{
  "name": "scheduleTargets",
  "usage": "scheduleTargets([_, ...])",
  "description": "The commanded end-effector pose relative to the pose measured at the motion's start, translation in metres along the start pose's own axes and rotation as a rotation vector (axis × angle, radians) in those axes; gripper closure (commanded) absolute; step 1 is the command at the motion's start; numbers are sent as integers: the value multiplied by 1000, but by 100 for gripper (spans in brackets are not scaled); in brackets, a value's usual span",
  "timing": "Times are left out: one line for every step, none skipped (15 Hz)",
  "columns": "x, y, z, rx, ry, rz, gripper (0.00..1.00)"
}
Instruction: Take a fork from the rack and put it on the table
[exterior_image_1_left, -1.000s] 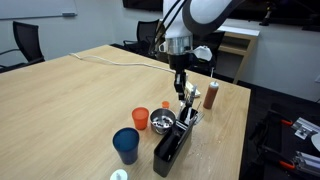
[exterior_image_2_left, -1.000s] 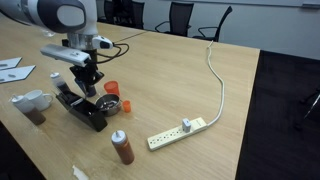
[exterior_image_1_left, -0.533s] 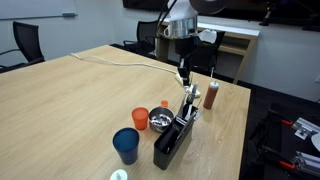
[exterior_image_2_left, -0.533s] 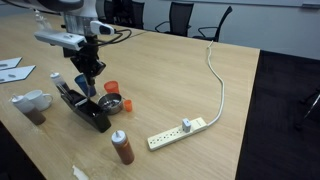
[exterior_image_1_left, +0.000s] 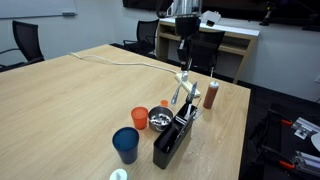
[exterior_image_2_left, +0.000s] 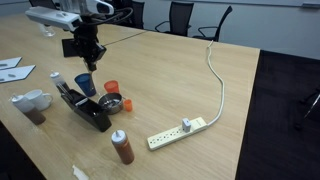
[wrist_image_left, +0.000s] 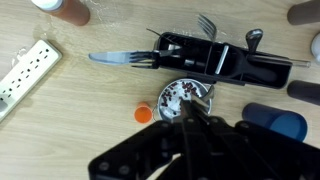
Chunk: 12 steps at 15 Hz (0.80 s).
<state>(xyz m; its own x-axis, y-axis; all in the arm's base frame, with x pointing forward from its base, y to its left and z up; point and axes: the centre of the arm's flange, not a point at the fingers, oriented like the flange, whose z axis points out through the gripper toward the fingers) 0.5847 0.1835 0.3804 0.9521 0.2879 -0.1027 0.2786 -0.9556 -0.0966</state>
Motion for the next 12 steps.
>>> scheduleTargets([-12, 12, -17, 66, 47, 36, 99])
scheduleTargets([-18, 15, -24, 97, 61, 51, 99])
scheduleTargets([-25, 18, -33, 122, 66, 73, 99])
scheduleTargets([-34, 19, -42, 148, 73, 92, 99])
scheduleTargets([-42, 19, -52, 169, 78, 111, 99])
scheduleTargets([-52, 17, -61, 189, 85, 123, 99])
scheduleTargets([-62, 14, -69, 199, 86, 132, 99])
scheduleTargets([-76, 10, -75, 203, 80, 143, 99])
scheduleTargets([-88, 7, -81, 206, 74, 149, 99])
scheduleTargets([-103, 3, -84, 201, 64, 158, 99])
scheduleTargets([-118, 0, -87, 199, 51, 165, 99])
scheduleTargets([-132, -2, -86, 200, 35, 171, 99])
